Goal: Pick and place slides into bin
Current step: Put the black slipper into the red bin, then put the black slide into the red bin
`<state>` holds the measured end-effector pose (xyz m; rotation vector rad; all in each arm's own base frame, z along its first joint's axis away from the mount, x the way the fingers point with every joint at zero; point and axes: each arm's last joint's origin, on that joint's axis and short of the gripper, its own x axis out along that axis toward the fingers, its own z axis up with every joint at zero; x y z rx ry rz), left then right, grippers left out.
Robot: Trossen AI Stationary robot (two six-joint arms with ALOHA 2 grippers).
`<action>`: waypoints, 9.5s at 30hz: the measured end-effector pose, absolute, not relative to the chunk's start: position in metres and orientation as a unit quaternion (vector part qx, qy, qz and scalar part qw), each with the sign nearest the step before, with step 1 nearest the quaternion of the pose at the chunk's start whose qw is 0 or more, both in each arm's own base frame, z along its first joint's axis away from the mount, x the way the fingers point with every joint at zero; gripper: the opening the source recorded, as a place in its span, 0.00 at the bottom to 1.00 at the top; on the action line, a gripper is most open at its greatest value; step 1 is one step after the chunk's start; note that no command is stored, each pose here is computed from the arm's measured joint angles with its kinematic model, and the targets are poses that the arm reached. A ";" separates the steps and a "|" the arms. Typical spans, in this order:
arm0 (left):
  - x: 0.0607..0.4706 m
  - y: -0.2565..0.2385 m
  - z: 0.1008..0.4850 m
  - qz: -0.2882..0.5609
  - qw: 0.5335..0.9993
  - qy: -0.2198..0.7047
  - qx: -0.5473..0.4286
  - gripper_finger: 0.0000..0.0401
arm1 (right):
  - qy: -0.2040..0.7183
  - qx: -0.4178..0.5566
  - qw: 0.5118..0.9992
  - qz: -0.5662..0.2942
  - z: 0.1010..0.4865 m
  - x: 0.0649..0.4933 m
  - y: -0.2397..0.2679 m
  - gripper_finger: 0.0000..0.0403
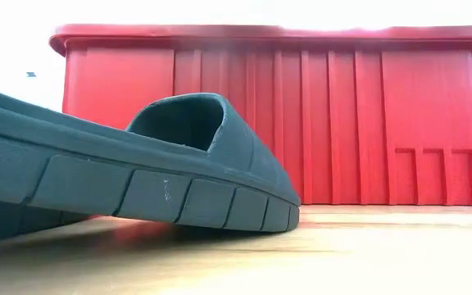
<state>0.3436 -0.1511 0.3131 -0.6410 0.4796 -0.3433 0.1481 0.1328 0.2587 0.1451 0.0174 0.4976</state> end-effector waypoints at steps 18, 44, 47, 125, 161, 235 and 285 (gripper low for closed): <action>0.290 -0.077 0.399 -0.082 0.946 0.083 -0.302 0.00 | -0.121 -0.078 0.989 0.038 0.325 0.133 0.103 0.32; 0.214 0.099 0.417 0.125 0.959 0.086 -0.240 0.00 | -0.106 -0.200 0.923 -0.312 0.383 0.125 0.027 0.32; 0.206 0.113 0.411 0.121 0.962 0.112 -0.219 0.00 | -0.089 -0.219 0.912 -0.335 0.381 0.129 0.021 0.32; 0.260 0.204 0.228 -0.075 0.870 0.487 -0.019 0.00 | 0.096 -0.011 0.974 -0.206 0.284 0.223 -0.101 0.32; 0.277 0.192 0.220 0.008 0.843 0.532 0.076 0.30 | 0.097 -0.011 0.974 -0.207 0.284 0.223 -0.101 0.32; 0.229 -0.226 0.252 0.018 0.866 0.474 -0.155 0.43 | 0.054 0.035 0.991 0.120 0.329 0.122 -0.023 0.32; 0.236 -0.219 0.189 0.150 0.839 0.518 0.070 0.43 | 0.057 0.070 0.989 0.119 0.330 0.122 -0.023 0.32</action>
